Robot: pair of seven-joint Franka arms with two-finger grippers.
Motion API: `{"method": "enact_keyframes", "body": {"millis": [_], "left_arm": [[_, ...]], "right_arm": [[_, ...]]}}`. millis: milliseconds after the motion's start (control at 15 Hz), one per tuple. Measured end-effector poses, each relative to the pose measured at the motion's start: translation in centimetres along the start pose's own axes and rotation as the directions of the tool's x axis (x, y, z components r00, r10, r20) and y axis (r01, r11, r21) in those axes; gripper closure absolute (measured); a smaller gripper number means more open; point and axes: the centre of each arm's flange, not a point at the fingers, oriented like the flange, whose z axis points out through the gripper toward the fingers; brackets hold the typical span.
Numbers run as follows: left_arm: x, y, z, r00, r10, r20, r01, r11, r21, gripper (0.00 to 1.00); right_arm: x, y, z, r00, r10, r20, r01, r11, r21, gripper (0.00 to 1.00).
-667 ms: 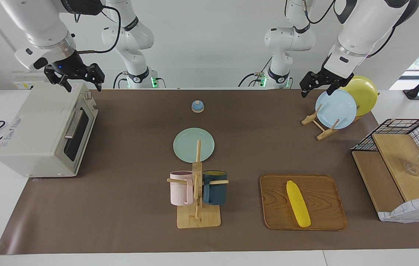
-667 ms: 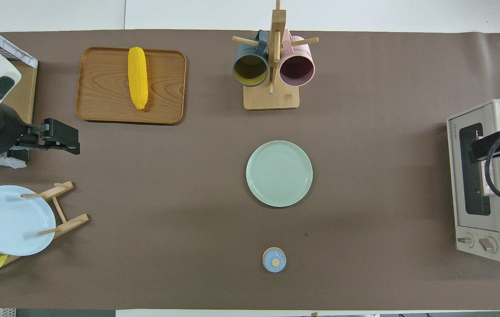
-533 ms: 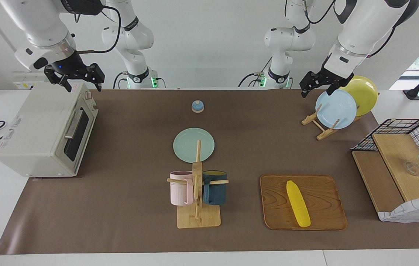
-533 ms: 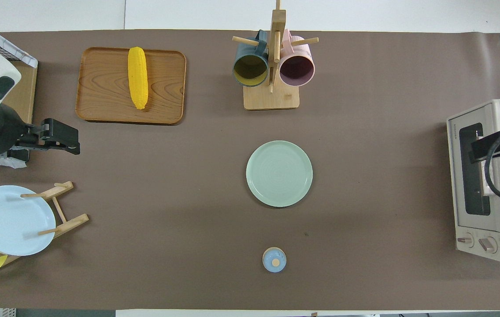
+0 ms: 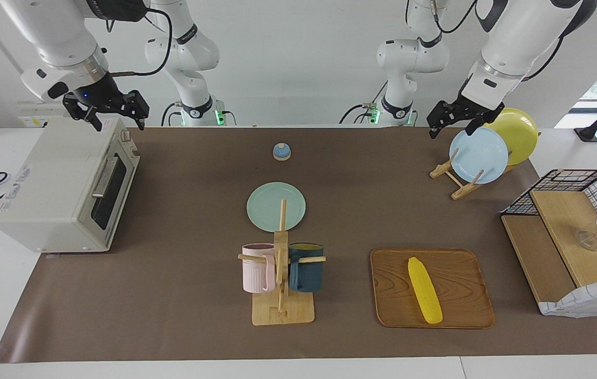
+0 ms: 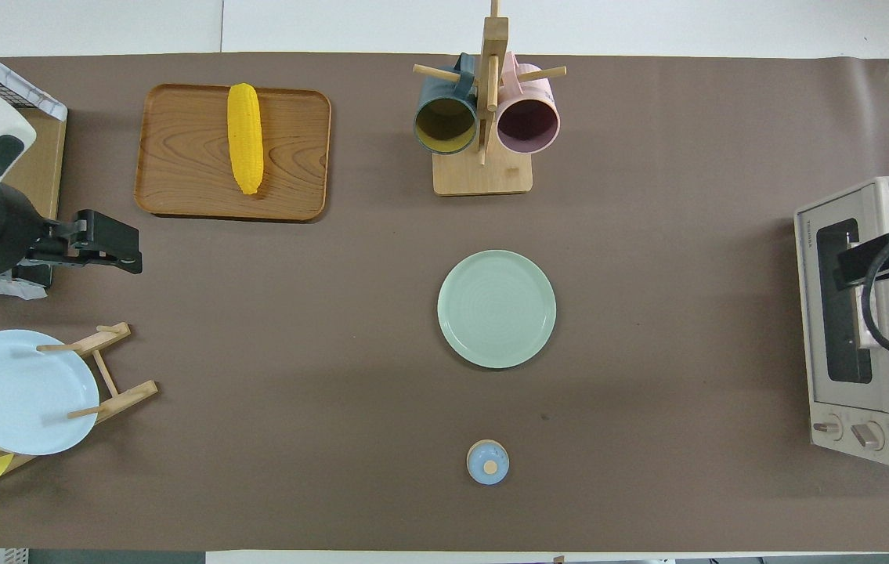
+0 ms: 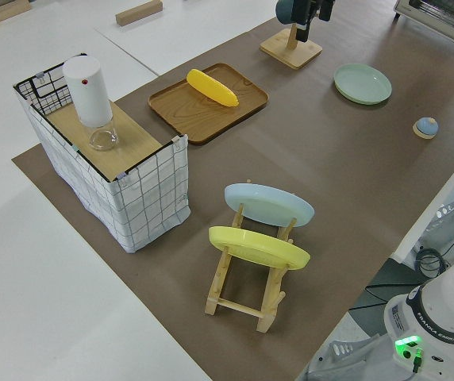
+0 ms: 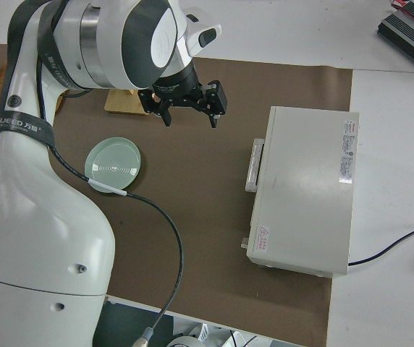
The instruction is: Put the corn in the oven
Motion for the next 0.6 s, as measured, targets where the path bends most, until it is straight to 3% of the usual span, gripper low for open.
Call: {"method": "enact_keyframes", "body": {"millis": [200,267,600], "left_arm": [[0.03,-0.1,-0.01,1.0,-0.002,-0.001,0.002,1.0,0.0,0.0],[0.04,-0.14,0.01,1.0,-0.003,0.0,0.003,1.0,0.0,0.0],[0.99,0.02,-0.22,0.997,-0.005,-0.073,0.004,1.0,-0.019,0.0]], "right_arm": [[-0.03,-0.01,0.05,1.0,0.0,0.001,0.0,1.0,0.0,0.0],[-0.03,-0.01,0.15,1.0,0.0,0.004,0.0,1.0,0.0,0.07],[-0.19,-0.07,0.6,1.0,-0.002,0.014,0.002,1.0,0.0,0.65]]}}
